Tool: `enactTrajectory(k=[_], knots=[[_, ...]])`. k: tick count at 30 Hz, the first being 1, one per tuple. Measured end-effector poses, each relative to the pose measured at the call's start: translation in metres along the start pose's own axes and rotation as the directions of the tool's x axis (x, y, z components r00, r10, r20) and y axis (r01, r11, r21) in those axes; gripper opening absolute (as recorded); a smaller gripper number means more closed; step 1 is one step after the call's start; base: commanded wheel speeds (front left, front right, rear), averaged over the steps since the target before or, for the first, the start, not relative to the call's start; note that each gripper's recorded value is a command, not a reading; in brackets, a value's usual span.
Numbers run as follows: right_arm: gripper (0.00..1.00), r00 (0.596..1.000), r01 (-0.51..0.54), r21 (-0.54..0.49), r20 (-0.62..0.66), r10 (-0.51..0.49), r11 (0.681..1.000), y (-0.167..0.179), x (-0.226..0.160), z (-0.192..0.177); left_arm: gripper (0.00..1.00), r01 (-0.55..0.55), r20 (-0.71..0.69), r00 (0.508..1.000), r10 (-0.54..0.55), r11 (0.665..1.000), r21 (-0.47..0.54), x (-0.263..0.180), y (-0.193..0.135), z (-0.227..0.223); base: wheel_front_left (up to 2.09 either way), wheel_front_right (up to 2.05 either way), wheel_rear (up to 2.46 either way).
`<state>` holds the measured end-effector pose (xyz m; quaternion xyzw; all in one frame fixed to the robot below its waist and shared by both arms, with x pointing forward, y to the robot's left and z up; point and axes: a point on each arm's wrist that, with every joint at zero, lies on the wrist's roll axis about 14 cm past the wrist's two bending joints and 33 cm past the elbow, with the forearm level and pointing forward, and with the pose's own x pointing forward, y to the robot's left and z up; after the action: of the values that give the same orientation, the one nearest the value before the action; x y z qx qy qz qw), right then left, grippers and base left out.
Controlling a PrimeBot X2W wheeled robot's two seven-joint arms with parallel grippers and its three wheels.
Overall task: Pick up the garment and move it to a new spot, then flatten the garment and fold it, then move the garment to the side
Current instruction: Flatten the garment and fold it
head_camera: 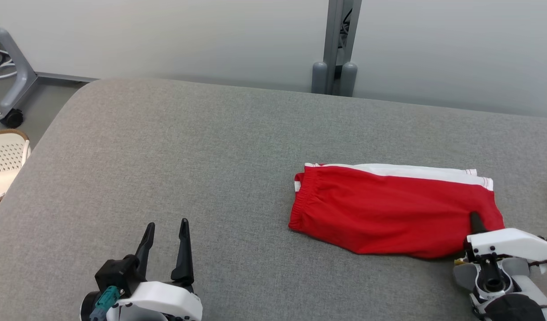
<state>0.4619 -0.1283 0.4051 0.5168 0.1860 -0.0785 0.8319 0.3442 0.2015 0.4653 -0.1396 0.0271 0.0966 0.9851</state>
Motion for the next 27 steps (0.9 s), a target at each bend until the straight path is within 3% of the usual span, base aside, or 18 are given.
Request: enactTrajectory(k=[10,17,21,27], knots=[[0.00,0.995,0.037,-0.005,0.098,-0.036,0.999,-0.024,-0.025,0.022,1.00,0.000,0.012,1.000,0.000,0.999,-0.039,-0.008,0.001,0.003,0.00,0.00,0.00],[0.00,0.992,-0.061,-0.119,0.107,0.074,0.991,0.008,-0.024,0.027,1.00,0.003,0.013,1.000,-0.003,0.999,-0.046,-0.012,0.001,0.003,0.00,0.00,0.00],[0.00,0.980,-0.162,-0.207,0.077,0.181,0.965,0.043,-0.020,0.018,1.00,0.001,0.013,1.000,0.000,0.999,-0.049,-0.014,0.003,0.002,0.00,0.00,0.00],[0.00,0.942,-0.320,-0.350,-0.020,0.334,0.881,0.093,-0.022,-0.014,1.00,-0.033,0.019,0.999,0.034,0.998,-0.053,-0.020,0.014,0.004,0.00,0.00,0.00]])
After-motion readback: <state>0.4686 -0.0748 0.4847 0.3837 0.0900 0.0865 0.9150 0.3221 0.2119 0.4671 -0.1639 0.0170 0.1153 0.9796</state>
